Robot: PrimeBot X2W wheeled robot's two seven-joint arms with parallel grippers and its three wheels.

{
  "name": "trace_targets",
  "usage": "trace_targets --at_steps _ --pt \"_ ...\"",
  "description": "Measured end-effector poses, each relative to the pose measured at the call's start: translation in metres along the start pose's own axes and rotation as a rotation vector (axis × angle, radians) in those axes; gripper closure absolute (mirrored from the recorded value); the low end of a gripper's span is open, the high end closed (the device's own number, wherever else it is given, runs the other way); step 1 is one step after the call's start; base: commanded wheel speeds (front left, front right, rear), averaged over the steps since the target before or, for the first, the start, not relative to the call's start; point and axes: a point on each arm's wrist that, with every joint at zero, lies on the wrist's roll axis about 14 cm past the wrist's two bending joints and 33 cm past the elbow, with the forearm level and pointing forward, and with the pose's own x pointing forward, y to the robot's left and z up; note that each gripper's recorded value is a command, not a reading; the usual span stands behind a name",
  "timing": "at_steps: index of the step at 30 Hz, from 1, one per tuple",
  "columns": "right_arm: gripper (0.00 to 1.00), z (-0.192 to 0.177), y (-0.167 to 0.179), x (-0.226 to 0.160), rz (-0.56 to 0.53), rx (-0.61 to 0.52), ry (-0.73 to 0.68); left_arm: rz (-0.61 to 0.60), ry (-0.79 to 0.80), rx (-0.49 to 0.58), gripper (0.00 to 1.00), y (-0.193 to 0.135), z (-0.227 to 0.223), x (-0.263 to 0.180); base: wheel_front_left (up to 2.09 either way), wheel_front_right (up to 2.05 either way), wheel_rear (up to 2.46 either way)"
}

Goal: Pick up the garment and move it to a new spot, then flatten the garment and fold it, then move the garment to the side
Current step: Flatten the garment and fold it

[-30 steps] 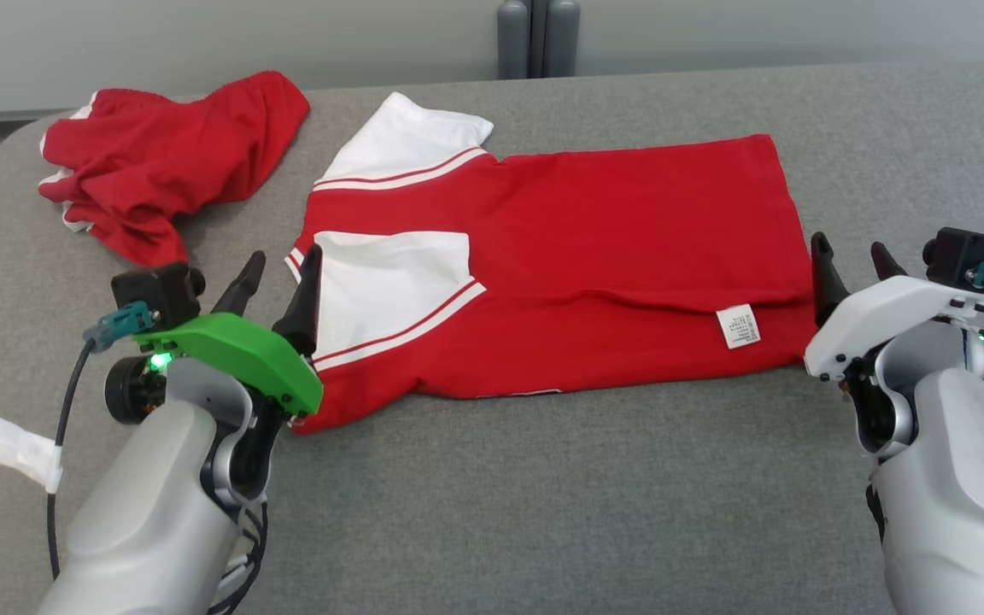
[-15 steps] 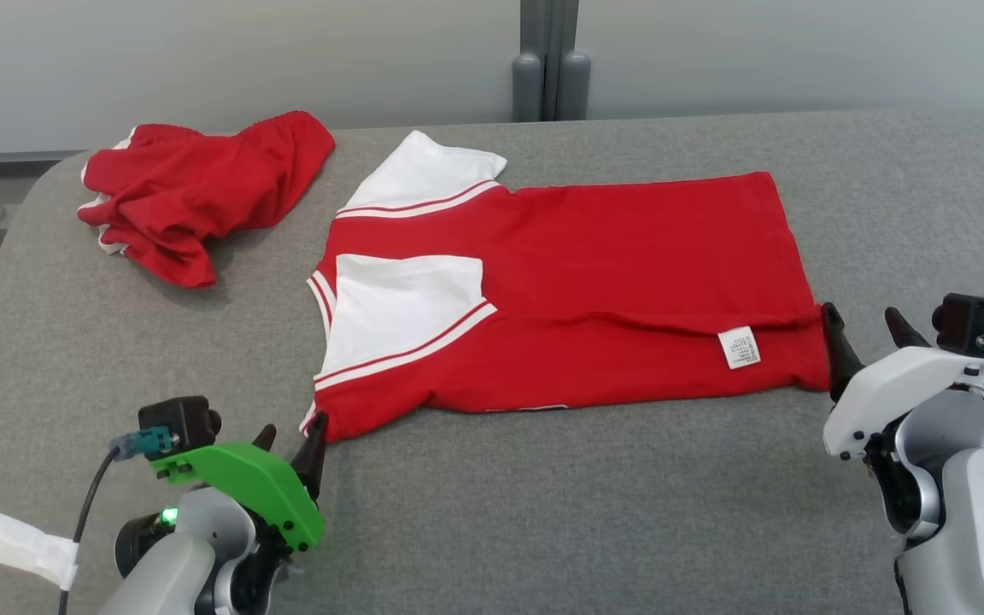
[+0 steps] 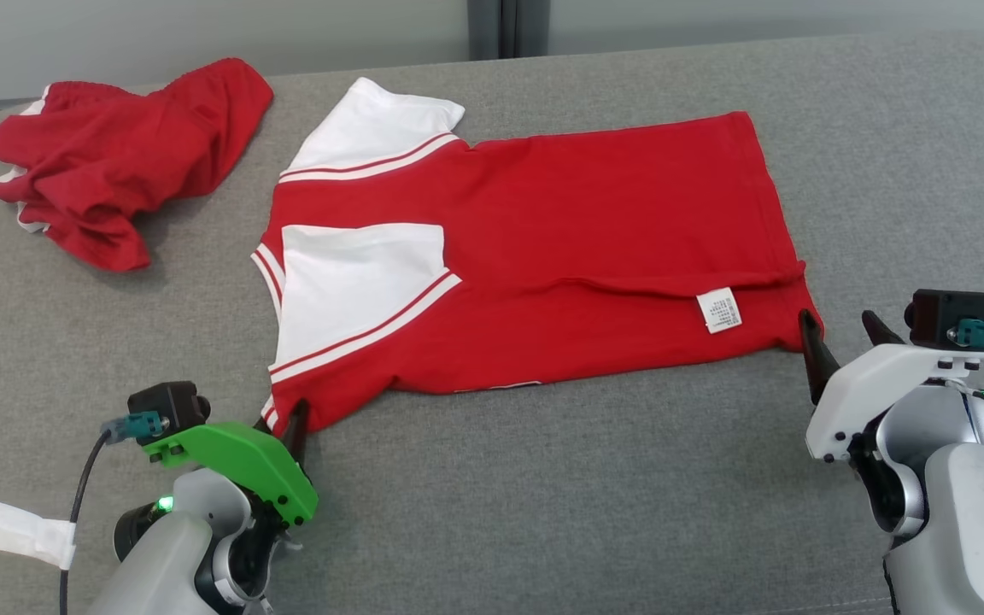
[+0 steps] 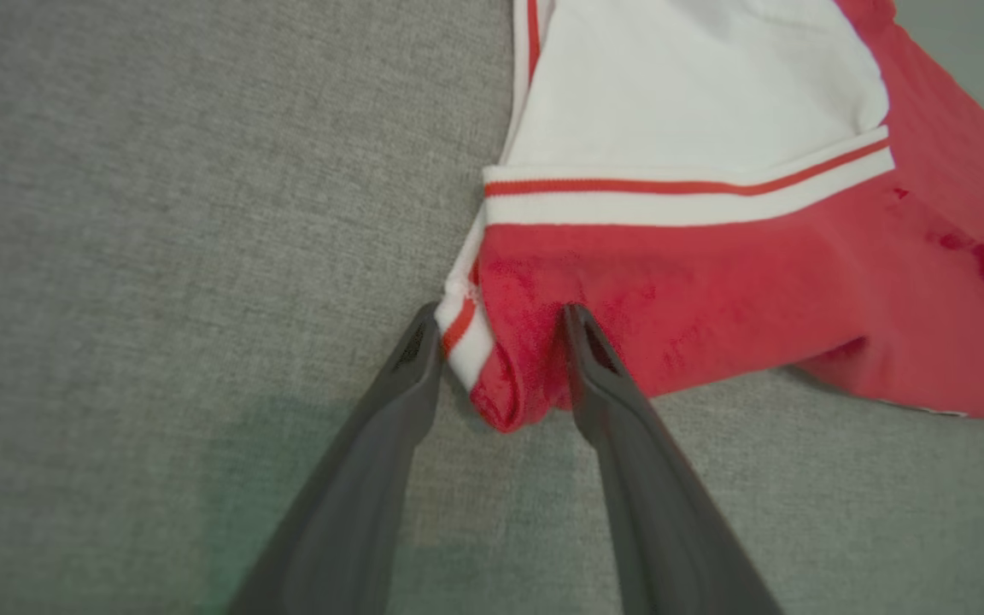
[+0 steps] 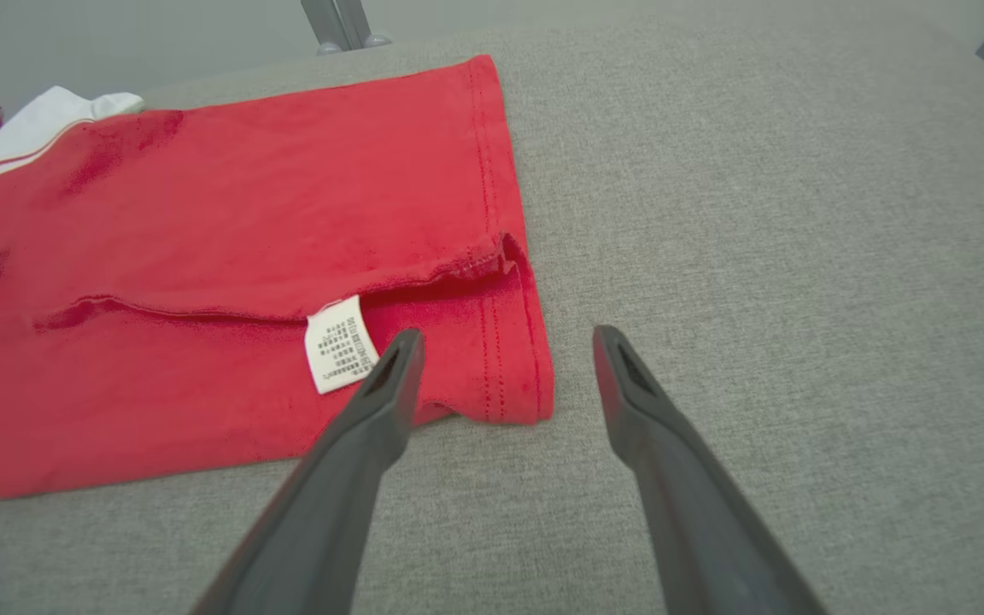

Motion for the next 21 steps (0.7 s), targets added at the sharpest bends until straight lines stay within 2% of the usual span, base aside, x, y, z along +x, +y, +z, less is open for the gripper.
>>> trace_targets --at_steps 4,16,17,18,19,20,21 --pt "0.0 -0.02 -0.004 0.006 -0.013 -0.007 0.068 -0.022 -0.019 -0.007 1.0 -0.005 0.002 0.007 0.0 0.0 0.0" --pt "0.0 -0.054 0.005 0.038 0.003 0.077 0.23 -0.046 -0.136 0.0 1.0 -0.007 0.032 -0.002 0.0 0.0 0.0" --pt "0.18 -0.056 0.007 0.04 0.005 0.074 0.248 -0.049 -0.148 -0.001 1.0 -0.008 0.034 -0.003 0.0 0.0 0.0" --pt "0.56 -0.057 0.008 0.041 0.007 0.074 0.257 -0.05 -0.153 -0.001 1.0 -0.008 0.035 -0.004 0.0 0.0 0.0" --pt "0.7 -0.057 0.008 0.044 0.008 0.076 0.265 -0.052 -0.163 -0.001 1.0 -0.008 0.037 -0.005 0.0 0.0 0.0" --pt "0.95 -0.056 0.01 0.045 0.011 0.077 0.265 -0.056 -0.172 0.001 1.0 -0.01 0.039 -0.007 0.0 0.0 0.0" --pt "1.0 -0.054 0.011 0.045 0.015 0.084 0.262 -0.061 -0.185 0.002 1.0 -0.011 0.042 -0.008 0.0 0.0 0.0"
